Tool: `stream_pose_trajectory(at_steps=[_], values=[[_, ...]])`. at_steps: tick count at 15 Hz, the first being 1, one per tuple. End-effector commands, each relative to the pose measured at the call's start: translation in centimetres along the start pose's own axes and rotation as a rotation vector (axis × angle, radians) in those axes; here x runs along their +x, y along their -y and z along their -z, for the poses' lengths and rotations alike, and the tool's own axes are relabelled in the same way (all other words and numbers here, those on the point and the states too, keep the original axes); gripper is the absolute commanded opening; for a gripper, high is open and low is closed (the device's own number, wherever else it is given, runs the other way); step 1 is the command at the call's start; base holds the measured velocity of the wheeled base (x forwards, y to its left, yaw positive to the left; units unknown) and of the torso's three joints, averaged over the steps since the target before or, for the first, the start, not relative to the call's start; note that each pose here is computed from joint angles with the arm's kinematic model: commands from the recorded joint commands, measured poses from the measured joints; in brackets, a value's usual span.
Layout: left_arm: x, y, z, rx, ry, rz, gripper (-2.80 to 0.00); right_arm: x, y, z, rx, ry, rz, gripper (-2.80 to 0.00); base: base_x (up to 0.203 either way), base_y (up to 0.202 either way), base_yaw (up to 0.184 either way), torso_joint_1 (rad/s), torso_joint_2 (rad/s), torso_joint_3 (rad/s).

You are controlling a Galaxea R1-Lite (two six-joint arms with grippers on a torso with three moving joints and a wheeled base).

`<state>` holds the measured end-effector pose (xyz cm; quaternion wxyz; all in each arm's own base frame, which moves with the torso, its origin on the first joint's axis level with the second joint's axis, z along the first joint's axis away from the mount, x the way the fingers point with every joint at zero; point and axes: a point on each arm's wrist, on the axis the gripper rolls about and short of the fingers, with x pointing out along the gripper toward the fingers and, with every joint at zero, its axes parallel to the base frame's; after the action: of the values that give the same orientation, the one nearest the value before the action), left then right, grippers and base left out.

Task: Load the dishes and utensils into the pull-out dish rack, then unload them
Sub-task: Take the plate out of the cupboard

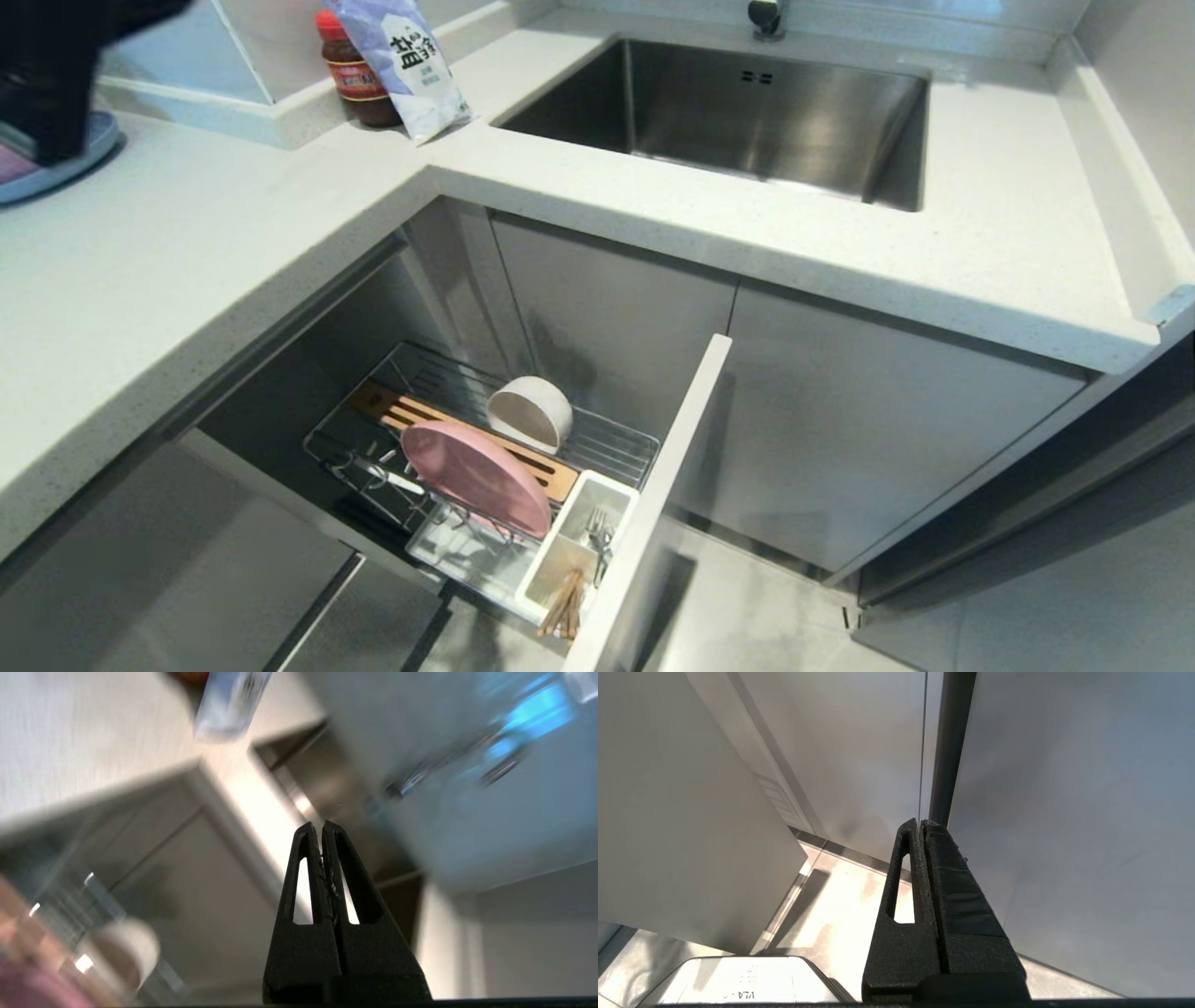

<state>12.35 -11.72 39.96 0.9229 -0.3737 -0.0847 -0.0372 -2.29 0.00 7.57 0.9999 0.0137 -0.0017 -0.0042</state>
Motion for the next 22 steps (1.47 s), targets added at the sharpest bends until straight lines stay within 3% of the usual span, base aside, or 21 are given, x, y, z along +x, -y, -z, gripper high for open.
stream_pose_trajectory(at_steps=[1,4,7,9,10,12,13,18,22], values=[[1.9,0.6,7.1,0.135,-0.120,-0.089,-2.80,0.0,0.0,0.0,0.000,0.001,0.001,-2.80,0.000,0.000,0.000,0.000,0.00,0.000],[2.5,-1.0,11.4,0.231,-0.201,-0.262,-2.80,0.0,0.0,0.0,0.000,0.001,0.000,-2.80,0.000,0.000,0.000,0.000,0.00,0.000],[2.0,-2.3,13.7,0.129,-0.257,-0.352,-2.80,0.0,0.0,0.0,0.000,0.001,0.001,-2.80,0.000,0.000,0.000,0.000,0.00,0.000],[1.3,-3.6,15.1,0.110,-0.306,-0.413,-2.80,0.0,0.0,0.0,0.000,0.001,0.001,-2.80,0.000,0.000,0.000,0.000,0.00,0.000],[1.0,-4.6,16.1,0.131,-0.330,-0.460,-2.80,0.0,0.0,0.0,0.000,0.001,-0.001,-2.80,0.000,0.000,0.000,0.000,0.00,0.000],[0.6,-5.7,16.9,0.100,-0.334,-0.519,-2.80,0.0,0.0,0.0,0.000,0.001,0.001,-2.80,0.000,0.000,0.000,0.000,0.00,0.000],[0.3,-6.3,17.1,0.117,-0.345,-0.550,0.00,0.0,0.0,0.0,0.000,0.001,-0.001,-2.80,0.000,0.000,0.000,0.000,0.00,0.000],[2.1,-7.8,16.6,0.007,-0.373,-0.635,0.00,0.0,0.0,0.0,0.000,0.001,-0.001,-2.80,0.000,0.000,0.000,0.000,0.00,0.000],[4.5,-9.2,18.0,-0.075,-0.442,-0.707,0.00,0.0,0.0,0.0,0.000,0.001,0.000,-2.80,0.000,0.000,0.000,0.000,0.00,0.000]])
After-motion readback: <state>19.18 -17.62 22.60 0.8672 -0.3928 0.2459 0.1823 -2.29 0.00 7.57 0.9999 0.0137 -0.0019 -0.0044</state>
